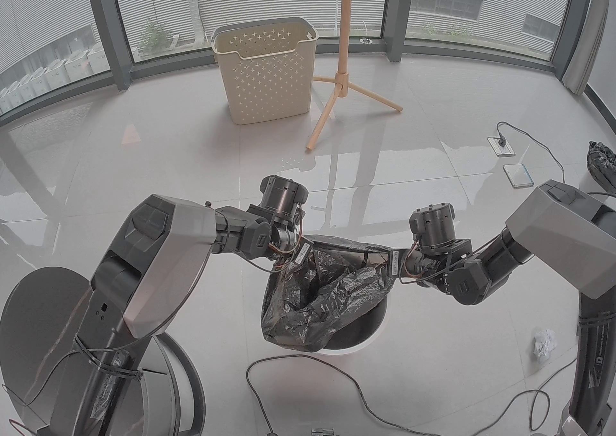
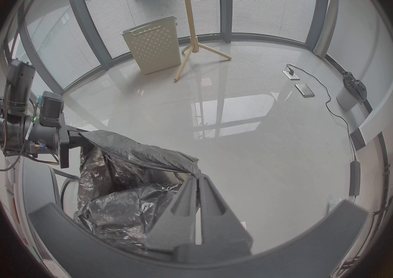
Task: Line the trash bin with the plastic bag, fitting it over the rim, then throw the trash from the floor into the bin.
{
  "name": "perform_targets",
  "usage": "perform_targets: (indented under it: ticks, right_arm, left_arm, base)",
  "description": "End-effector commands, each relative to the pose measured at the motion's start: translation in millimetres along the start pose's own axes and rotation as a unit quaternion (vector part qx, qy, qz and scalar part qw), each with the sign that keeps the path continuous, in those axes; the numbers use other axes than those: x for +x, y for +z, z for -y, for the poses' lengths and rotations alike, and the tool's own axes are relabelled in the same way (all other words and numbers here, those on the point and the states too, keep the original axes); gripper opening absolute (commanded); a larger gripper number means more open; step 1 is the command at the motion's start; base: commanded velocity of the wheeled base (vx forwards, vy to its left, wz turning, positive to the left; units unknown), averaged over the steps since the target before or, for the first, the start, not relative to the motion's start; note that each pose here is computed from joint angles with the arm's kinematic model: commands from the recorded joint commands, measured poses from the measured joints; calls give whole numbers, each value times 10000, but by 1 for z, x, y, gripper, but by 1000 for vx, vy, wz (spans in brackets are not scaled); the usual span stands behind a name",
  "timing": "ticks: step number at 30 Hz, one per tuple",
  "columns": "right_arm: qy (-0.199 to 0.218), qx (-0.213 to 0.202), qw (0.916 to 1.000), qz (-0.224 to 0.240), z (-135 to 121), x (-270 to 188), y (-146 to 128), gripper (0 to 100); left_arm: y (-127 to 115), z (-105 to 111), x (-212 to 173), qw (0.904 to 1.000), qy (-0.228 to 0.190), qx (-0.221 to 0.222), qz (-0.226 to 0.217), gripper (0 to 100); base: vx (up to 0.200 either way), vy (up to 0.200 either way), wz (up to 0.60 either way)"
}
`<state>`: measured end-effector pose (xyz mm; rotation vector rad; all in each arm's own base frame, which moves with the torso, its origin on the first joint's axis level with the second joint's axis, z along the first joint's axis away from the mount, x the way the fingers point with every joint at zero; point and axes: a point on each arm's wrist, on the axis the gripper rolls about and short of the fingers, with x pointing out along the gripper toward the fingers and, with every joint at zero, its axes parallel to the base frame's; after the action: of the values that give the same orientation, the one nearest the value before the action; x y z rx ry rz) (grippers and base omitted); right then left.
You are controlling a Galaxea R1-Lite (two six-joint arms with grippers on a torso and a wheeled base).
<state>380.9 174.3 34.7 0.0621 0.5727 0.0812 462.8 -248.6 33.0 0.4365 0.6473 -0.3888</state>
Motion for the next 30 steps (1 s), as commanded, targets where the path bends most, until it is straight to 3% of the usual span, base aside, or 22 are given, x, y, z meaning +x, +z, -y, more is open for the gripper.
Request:
perform_targets:
  ticks: [1, 6, 12, 21, 27, 30]
  right_arm:
    - [-74, 17, 9999, -140, 6, 15, -13, 0]
    - [51, 133, 9995, 291, 3, 26, -11, 0]
    - [76, 170, 9990, 406, 2, 30, -7, 0]
    - [238, 80, 9992, 307, -13, 17, -15, 0]
    - [453, 315, 9978, 377, -27, -9, -1, 0]
    - [588, 385, 9975, 5, -38, -47, -1, 0]
  left_arm:
    - [-12, 1, 14, 10000, 24, -16, -61, 0]
    - [-17, 1, 27, 9997, 109, -64, 212, 0]
    - [-13, 1, 26, 9993, 127, -60, 356, 0]
    - [-11, 2, 26, 9989, 154, -3, 451, 0]
    - [-13, -3, 28, 9989, 185, -5, 423, 0]
    - [-13, -3, 28, 9989, 183, -10, 423, 0]
  base:
    - [0, 0, 0]
    - [0, 0, 0]
    - [0, 0, 0]
    - [0, 0, 0]
    - [0, 0, 0]
    - [0, 0, 0]
